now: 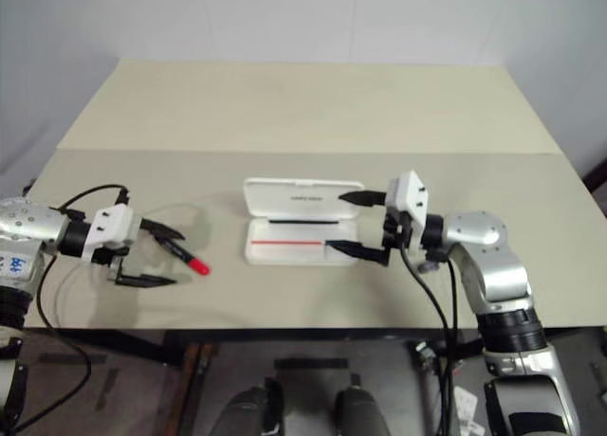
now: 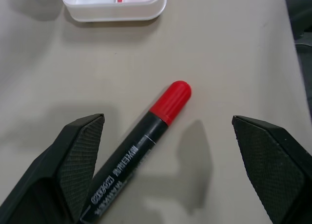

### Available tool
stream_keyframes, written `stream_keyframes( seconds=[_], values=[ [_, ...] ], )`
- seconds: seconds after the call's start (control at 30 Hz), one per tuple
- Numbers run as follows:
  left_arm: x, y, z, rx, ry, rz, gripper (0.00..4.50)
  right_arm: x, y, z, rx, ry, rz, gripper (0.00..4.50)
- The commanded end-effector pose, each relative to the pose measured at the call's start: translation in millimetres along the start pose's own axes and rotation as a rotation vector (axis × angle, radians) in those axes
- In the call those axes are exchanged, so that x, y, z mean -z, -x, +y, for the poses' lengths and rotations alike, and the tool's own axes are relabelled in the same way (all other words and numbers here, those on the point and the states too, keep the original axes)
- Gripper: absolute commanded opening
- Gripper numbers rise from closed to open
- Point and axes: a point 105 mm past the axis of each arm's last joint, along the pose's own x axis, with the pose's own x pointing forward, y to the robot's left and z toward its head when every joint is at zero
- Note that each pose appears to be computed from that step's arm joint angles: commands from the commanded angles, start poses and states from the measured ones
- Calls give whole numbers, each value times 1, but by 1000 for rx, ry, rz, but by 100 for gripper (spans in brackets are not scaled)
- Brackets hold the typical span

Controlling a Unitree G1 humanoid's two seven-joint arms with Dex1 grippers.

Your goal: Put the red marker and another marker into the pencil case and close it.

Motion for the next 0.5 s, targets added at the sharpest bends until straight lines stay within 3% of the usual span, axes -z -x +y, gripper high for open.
stream_keyframes(
  seconds=[0.03, 0.5],
  values=[
    [-1, -1, 0, 51, -27, 8, 446, -14, 8, 0, 19, 41, -26, 450],
    [10, -34, 6, 125, 16, 22, 446, -18, 12, 4, 35, 49, -21, 450]
  ],
)
